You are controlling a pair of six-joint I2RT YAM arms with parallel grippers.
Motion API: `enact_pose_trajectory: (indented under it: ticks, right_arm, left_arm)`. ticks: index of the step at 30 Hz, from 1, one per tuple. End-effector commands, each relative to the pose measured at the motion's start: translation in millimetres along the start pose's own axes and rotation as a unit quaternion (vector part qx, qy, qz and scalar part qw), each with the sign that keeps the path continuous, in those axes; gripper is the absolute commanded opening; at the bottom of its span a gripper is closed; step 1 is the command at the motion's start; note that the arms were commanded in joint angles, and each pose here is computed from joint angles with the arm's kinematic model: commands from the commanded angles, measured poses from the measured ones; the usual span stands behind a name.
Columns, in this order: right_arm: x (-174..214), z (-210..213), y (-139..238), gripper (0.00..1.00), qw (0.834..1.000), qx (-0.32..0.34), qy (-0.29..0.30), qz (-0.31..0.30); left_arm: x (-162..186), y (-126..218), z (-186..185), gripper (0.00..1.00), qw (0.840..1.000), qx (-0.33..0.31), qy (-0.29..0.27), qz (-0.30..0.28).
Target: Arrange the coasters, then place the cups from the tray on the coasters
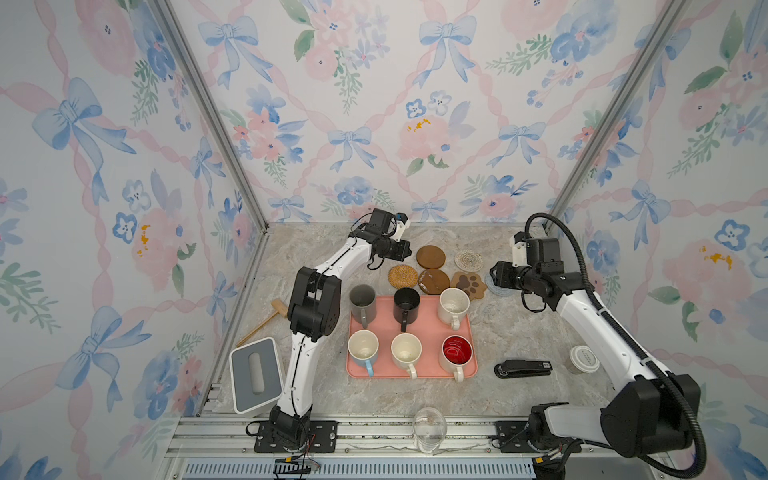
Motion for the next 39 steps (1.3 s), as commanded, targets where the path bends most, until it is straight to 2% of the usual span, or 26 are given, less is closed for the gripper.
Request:
enact_pose_trajectory:
  ticks: [1, 8, 12, 22, 30, 39]
  right_arm:
    - [11.8, 1.2, -7.2, 0.53, 1.0, -0.006, 0.008, 0.03]
    - [18.3, 1.5, -12.7, 0.52, 0.999, -0.014, 0.003, 0.038]
    - [20.0, 1.8, -16.5, 0.51, 0.999, -0.018, -0.002, 0.042]
    - [21.9, 2.4, -23.3, 0.48, 0.998, -0.024, -0.009, 0.053]
    - [24.3, 1.5, -24.7, 0.46, 0.998, -0.022, -0.009, 0.059]
    - [24.3, 2.1, -26.1, 0.44, 0.998, -0.025, -0.015, 0.06]
  left_arm:
    - [11.7, -18.3, 11.5, 0.0, 0.999, -0.031, -0.006, 0.035]
    - [26.9, -38.0, 22.4, 0.0, 0.996, -0.053, -0.001, 0.067]
    - [34.6, -41.1, 29.9, 0.0, 0.993, -0.082, 0.0, 0.079]
    - [51.9, -48.5, 36.8, 0.0, 0.989, -0.099, -0.001, 0.107]
    - [67.9, -51.0, 47.0, 0.0, 0.984, -0.129, 0.002, 0.127]
    - [74.7, -44.0, 67.2, 0.0, 0.977, -0.168, 0.035, 0.13]
Point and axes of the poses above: each gripper's point midway between its finger pads, its own y axis back along the fingers, its own z axis along the line the jaws close on, x = y × z, the point moved 8 cm from there along y, back along the fingers, and after that the axes turned 3 degrees about y, right-handed, at the moved point
